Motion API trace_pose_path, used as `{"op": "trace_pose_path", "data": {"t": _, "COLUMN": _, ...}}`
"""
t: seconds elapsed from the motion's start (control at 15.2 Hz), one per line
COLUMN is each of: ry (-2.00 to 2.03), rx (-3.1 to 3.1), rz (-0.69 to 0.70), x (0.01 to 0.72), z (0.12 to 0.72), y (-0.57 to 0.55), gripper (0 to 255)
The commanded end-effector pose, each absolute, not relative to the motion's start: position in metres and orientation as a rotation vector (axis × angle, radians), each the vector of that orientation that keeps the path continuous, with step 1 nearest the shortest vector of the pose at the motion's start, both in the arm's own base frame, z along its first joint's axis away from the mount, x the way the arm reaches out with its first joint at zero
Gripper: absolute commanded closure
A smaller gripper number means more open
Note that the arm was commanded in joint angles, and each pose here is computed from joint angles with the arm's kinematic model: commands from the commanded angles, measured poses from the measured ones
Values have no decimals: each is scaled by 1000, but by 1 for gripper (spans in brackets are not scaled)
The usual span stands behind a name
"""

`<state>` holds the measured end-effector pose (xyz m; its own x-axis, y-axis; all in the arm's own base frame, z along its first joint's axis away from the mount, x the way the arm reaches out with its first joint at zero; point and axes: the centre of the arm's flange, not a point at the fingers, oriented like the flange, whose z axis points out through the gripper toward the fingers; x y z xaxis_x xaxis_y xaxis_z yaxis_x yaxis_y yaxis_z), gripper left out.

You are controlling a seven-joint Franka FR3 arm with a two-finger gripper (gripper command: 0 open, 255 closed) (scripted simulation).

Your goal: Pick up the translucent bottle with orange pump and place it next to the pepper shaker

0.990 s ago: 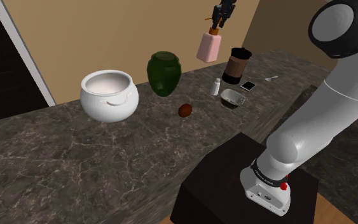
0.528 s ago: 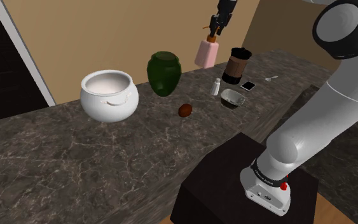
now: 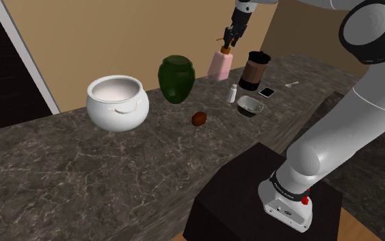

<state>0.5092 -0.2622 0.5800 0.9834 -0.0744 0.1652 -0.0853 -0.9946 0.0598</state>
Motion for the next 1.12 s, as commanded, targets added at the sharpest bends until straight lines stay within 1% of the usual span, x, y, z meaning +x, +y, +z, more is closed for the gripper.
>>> {"op": "trace_pose_path", "data": {"t": 0.0, "ry": -124, "rx": 3062, "rz": 252, "x": 510, "z": 570, "y": -262, "gripper": 255}}
{"op": "trace_pose_path", "data": {"t": 1.06, "ry": -124, "rx": 3062, "rz": 252, "x": 510, "z": 485, "y": -262, "gripper": 255}}
